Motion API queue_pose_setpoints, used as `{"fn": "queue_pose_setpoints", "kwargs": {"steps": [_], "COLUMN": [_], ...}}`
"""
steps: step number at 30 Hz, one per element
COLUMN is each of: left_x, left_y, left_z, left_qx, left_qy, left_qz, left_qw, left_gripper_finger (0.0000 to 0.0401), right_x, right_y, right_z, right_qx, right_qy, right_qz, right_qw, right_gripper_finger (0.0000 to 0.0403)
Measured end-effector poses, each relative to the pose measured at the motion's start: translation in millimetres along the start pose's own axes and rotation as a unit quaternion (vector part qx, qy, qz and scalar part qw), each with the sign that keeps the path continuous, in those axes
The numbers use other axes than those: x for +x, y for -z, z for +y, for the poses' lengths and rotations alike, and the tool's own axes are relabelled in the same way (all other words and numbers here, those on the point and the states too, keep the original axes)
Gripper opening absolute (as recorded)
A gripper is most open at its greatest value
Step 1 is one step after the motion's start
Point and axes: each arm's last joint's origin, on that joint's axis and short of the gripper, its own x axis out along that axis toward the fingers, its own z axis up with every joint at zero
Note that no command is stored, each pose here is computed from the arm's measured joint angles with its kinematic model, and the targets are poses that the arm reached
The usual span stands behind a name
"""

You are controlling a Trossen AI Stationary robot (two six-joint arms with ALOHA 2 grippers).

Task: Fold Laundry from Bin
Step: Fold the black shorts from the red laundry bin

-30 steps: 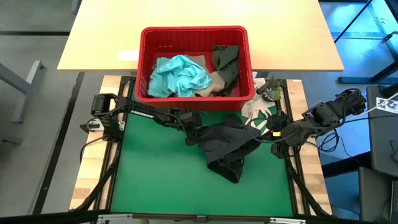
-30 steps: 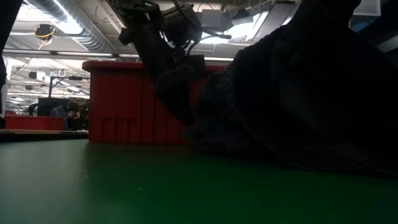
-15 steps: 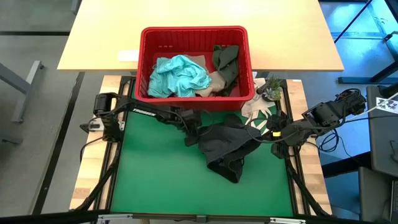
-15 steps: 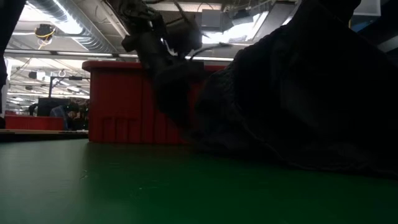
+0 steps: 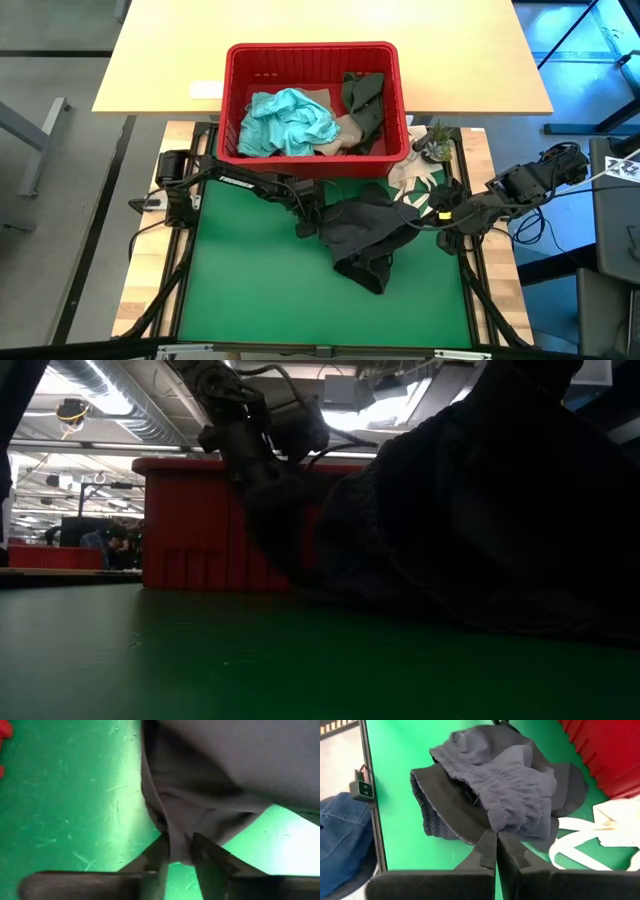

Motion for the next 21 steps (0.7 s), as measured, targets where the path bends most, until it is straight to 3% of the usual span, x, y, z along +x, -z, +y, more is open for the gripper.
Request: {"fn": "queue_pose_setpoints", "kwargs": {"steps": [4,13,21], "left_x": [-3.0,-54.7,-80.8], "left_y": [1.0,10.9,38.6], "left_z": [-7.0,-21.4,-39.5], "left_qx": [0.009,0.037,0.050], "left_qy": [0.006,0.010,0.030], "left_qz": [0.002,0.034,0.145], "left_qw": [1.000,0.999,0.988], "left_gripper_finger": [0.0010,0.0003,0.0001], "right_x": [-0.4,2.0,36.9], "right_y": [5.6,19.9,48.8], "right_z": [-6.3,-20.5,-35.4], "right_qx": [-0.012,0.006,0.046], "right_qy": [0.036,0.070,0.132], "right_qz": [0.024,0.035,0.078], "right_qw": [0.999,0.997,0.987], "right_gripper_finger": [0.0001,0.0001,0.0001]}}
